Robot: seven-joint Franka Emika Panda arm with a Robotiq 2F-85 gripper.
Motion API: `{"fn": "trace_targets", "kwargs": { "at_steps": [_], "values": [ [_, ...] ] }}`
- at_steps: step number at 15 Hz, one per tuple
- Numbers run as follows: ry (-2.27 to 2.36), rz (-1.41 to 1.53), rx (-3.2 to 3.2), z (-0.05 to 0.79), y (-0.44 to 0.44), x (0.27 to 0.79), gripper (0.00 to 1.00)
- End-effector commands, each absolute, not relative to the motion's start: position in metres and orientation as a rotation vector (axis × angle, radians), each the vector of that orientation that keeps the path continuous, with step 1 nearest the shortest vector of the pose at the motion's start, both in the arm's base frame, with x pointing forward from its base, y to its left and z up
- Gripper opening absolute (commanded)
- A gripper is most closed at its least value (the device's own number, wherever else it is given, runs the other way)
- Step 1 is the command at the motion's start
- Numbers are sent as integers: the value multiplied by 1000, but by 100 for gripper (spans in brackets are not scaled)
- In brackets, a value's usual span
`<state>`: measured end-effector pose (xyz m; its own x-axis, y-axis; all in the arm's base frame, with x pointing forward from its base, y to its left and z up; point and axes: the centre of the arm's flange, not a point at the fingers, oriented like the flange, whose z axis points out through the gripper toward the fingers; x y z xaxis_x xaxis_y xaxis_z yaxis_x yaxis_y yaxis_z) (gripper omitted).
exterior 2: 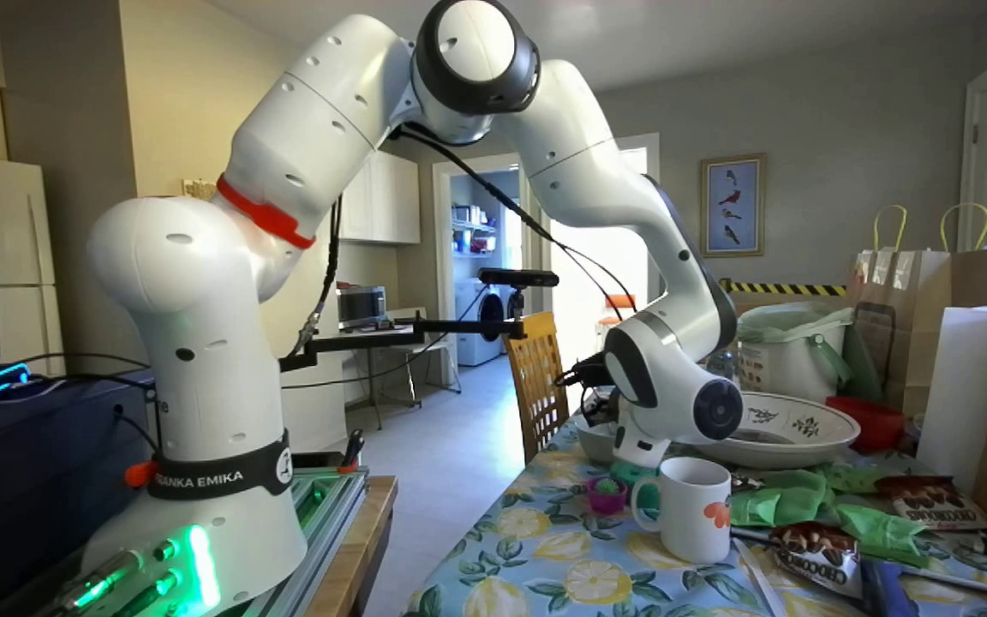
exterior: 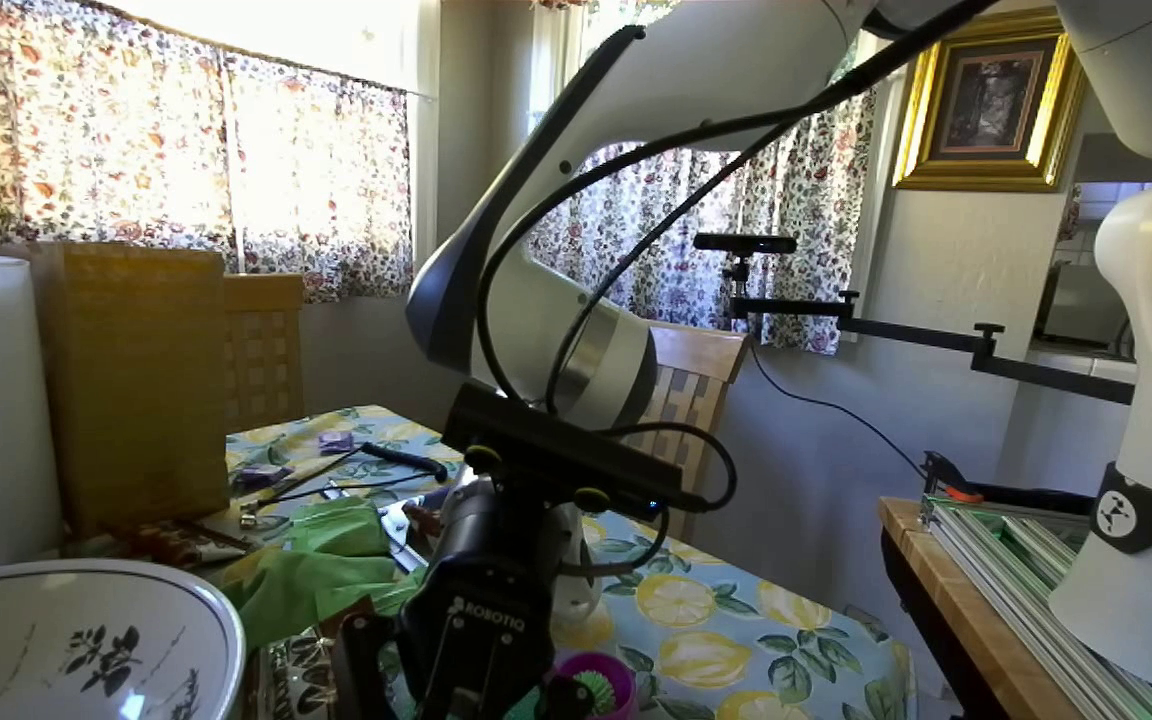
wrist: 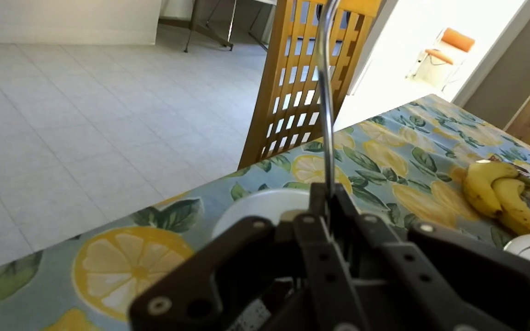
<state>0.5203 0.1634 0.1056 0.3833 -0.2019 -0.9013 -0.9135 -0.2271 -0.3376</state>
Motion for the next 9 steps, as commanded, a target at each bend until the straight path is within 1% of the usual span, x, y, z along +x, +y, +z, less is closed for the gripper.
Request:
{"fn": "trace_targets", "kwargs": {
  "at_steps": [1,9],
  "values": [
    [968,879,-1670,105,165,534,2],
    [929,797,-1626,106,173,542,2]
  ]
}}
